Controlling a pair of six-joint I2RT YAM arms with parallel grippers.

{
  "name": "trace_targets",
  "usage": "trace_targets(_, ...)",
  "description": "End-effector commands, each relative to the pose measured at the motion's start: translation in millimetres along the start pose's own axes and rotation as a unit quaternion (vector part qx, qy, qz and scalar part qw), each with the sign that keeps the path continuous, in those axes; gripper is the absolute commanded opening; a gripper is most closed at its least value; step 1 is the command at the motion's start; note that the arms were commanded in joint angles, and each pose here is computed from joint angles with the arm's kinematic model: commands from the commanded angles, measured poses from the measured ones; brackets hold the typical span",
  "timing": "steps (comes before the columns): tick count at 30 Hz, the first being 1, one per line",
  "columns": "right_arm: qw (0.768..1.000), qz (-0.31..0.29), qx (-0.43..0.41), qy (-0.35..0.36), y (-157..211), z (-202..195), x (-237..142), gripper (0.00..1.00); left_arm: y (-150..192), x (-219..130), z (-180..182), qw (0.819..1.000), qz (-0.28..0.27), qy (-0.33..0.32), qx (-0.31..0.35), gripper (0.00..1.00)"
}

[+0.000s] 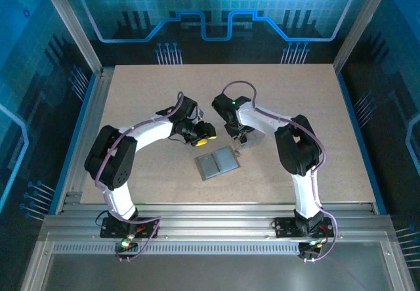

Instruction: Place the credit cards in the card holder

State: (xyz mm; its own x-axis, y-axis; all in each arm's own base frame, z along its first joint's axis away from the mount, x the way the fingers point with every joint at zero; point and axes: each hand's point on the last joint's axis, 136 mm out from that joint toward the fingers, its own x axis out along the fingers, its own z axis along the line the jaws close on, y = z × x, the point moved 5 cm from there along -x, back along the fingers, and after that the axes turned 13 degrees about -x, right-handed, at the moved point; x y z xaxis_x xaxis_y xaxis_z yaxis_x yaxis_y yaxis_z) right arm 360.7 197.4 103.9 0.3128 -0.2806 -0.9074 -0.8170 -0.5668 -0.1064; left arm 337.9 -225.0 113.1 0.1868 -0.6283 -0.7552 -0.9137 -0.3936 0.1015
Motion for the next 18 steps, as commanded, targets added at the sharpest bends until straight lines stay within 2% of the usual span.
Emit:
trace_targets(1,1.0,0.015,-0.015,0.019,1.9,2.6,4.0,0.43,-1.6,-0.2,3.4,1.0,0.005,0.002,-0.006,0.51)
trace_targets(18,0.999,0.008,-0.014,0.039,2.1,-9.8,-2.7,0.37,-0.7,1.1,7.1,1.0,0.006,-0.003,-0.009,0.51)
